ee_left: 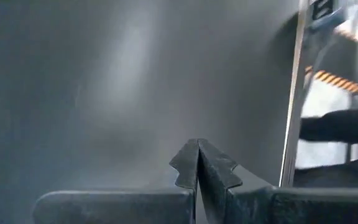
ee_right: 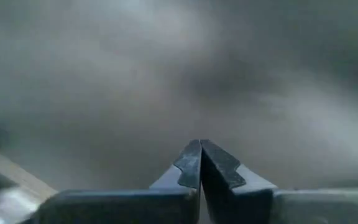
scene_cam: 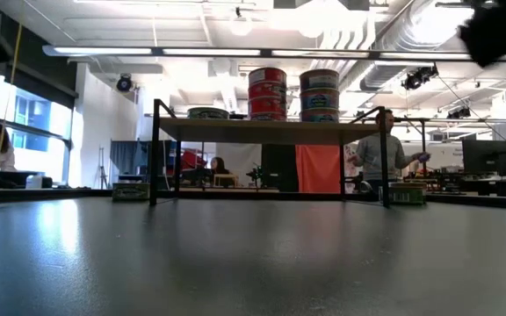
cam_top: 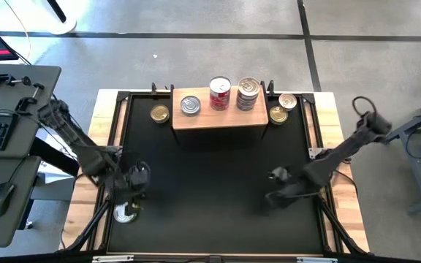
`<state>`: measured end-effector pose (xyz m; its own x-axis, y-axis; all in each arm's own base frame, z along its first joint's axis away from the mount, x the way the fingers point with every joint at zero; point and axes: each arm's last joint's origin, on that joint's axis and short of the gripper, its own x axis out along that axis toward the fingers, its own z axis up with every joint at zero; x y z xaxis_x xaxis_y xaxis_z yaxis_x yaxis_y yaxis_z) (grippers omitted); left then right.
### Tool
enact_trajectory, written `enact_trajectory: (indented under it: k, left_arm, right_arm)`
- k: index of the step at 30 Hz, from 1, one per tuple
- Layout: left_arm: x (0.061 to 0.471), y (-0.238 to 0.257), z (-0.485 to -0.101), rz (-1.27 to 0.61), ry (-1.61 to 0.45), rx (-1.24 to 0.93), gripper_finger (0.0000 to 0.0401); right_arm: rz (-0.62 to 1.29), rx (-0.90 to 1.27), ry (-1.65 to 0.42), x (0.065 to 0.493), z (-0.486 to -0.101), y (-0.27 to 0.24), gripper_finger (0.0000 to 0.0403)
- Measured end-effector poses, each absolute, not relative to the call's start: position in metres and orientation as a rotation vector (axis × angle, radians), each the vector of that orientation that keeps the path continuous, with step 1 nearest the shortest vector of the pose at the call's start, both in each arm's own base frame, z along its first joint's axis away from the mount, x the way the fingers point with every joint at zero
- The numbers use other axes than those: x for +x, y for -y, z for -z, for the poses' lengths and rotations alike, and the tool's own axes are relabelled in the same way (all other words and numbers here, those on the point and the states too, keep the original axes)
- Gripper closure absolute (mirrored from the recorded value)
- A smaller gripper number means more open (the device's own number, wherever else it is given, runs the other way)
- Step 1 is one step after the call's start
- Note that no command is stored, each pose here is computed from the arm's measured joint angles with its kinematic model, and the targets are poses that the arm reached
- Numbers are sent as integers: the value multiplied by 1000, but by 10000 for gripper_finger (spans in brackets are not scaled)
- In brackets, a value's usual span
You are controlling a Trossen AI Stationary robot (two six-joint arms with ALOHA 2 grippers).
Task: Stack canned seafood by type on shelf
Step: Stack the green tuna can on top of the green tuna can on the shelf
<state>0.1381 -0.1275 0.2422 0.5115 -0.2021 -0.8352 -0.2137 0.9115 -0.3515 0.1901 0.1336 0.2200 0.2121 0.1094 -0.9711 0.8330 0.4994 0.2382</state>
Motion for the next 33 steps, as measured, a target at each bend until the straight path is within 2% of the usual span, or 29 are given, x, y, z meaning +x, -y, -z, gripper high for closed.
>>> enact_trajectory:
  k: [3,7,19,26,33]
  left_arm:
    - [139,148,-239,-76,-1162,-463,401]
    - [134,166,-223,-140,-1342,-465,401]
    - [118,163,-175,-321,-1611,-550,401]
    - [121,162,-167,-290,-1605,-568,401]
    - [154,163,-154,-219,-1481,-583,401]
  right_arm:
    - [524,1109,-1173,164,-202,-135,403]
    - [408,1194,-1014,160,-194,-140,403]
    - [435,959,-785,179,-241,-136,403]
    - [424,904,-724,185,-254,-133,403]
    - [358,799,-613,191,-286,-136,403]
